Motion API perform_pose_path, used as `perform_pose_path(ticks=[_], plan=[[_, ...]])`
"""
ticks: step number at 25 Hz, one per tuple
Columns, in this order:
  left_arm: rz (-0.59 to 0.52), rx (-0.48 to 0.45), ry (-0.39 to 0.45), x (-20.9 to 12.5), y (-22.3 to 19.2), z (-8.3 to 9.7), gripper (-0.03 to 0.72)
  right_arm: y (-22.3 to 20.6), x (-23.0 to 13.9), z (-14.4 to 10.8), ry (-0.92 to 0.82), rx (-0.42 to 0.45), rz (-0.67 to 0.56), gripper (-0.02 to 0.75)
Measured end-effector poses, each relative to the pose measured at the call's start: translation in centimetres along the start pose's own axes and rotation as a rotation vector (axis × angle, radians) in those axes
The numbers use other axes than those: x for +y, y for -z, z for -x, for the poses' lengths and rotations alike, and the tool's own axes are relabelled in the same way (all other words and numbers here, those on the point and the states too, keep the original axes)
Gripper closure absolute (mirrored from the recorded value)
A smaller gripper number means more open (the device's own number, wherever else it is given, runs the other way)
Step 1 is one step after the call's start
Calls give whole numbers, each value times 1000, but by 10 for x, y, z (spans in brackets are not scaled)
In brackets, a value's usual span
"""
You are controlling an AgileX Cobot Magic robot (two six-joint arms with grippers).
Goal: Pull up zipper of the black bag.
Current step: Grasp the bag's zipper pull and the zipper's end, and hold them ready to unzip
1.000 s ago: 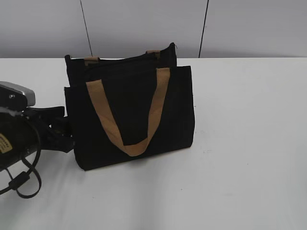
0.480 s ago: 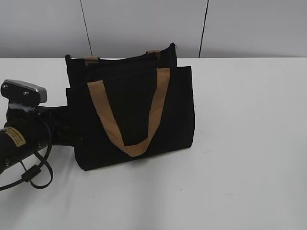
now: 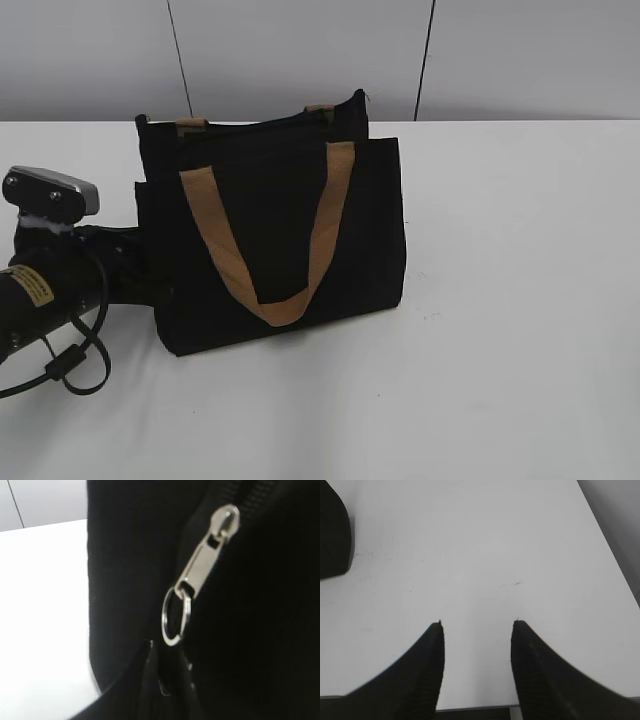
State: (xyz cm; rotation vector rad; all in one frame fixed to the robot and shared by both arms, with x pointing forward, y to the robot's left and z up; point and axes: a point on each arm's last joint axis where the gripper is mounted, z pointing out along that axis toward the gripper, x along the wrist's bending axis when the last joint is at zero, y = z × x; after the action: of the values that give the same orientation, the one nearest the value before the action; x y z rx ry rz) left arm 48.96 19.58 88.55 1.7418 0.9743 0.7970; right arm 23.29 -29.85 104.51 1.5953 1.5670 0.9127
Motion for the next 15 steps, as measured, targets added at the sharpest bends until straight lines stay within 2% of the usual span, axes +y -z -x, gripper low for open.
perform_pose_path(ticks=[2,4,8,11,15], plan=[[-1,0,0,0,0,0,634,0,0,0,0,0,0,391],[-1,0,0,0,0,0,671,0,0,0,0,0,0,391],[18,3,-3,7,3,-1,683,0,0,0,0,0,0,391],[68,12,-12,29,13,-3,683,0,0,0,0,0,0,391],[81,32,-20,60,37,-6,683,0,0,0,0,0,0,391]])
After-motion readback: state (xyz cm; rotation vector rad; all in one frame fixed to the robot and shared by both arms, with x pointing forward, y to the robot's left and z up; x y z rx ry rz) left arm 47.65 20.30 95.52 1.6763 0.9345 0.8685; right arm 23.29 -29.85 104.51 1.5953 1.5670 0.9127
